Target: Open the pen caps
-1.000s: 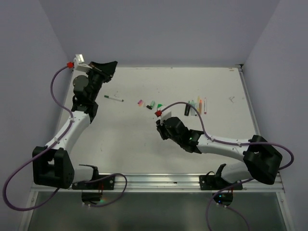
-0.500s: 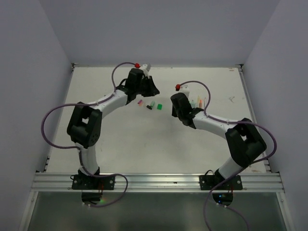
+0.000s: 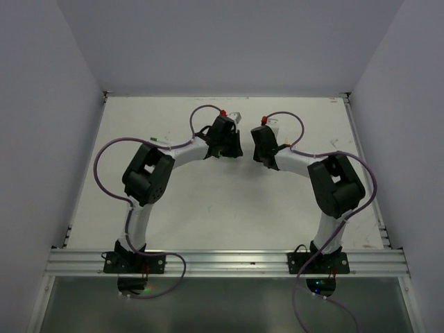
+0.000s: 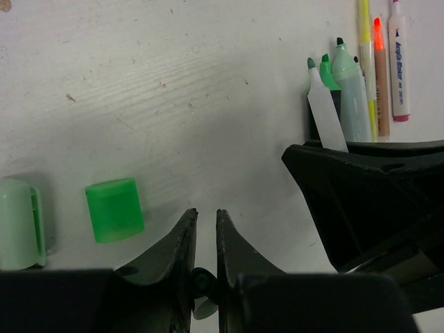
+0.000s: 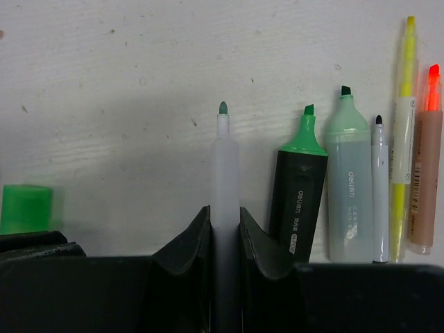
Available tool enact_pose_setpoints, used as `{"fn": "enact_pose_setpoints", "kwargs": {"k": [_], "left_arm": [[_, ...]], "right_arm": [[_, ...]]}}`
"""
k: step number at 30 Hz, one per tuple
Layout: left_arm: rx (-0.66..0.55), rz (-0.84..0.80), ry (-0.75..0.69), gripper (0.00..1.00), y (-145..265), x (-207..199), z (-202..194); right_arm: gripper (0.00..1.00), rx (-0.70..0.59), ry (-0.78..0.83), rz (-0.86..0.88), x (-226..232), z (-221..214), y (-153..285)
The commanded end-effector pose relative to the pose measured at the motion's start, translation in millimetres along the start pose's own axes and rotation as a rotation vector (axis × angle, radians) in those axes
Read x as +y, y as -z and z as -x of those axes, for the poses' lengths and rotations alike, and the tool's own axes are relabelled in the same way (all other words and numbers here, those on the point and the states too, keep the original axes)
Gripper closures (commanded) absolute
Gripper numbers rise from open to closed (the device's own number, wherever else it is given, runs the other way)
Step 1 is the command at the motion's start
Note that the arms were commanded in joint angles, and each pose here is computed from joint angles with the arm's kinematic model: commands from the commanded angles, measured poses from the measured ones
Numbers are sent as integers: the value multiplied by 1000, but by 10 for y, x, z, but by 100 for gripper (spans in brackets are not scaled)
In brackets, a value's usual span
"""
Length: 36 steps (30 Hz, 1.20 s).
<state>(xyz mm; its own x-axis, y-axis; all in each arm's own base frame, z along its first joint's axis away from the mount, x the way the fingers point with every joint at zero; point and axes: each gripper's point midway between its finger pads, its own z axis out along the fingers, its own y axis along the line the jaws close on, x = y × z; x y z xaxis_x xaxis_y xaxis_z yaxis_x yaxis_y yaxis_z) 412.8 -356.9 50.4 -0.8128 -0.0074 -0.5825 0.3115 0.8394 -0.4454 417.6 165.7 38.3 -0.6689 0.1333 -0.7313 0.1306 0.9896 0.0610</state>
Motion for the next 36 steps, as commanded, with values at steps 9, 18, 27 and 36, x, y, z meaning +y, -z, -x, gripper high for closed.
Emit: {"fn": "enact_pose_setpoints", "kwargs": {"k": [9, 18, 27, 36], "left_arm": [[-70, 95, -21, 96, -264, 193, 96], [-66, 183, -28, 83, -303, 387, 32], [-74, 193, -35, 52, -260, 381, 78], [-191, 140, -29, 31, 235, 40, 562]], "right_arm": [[86, 27, -35, -20, -51, -6, -172], [71, 41, -42, -60, -158, -68, -219], [63, 18, -41, -28, -128, 26, -133], [48, -164, -75, 148, 33, 752, 678]]}}
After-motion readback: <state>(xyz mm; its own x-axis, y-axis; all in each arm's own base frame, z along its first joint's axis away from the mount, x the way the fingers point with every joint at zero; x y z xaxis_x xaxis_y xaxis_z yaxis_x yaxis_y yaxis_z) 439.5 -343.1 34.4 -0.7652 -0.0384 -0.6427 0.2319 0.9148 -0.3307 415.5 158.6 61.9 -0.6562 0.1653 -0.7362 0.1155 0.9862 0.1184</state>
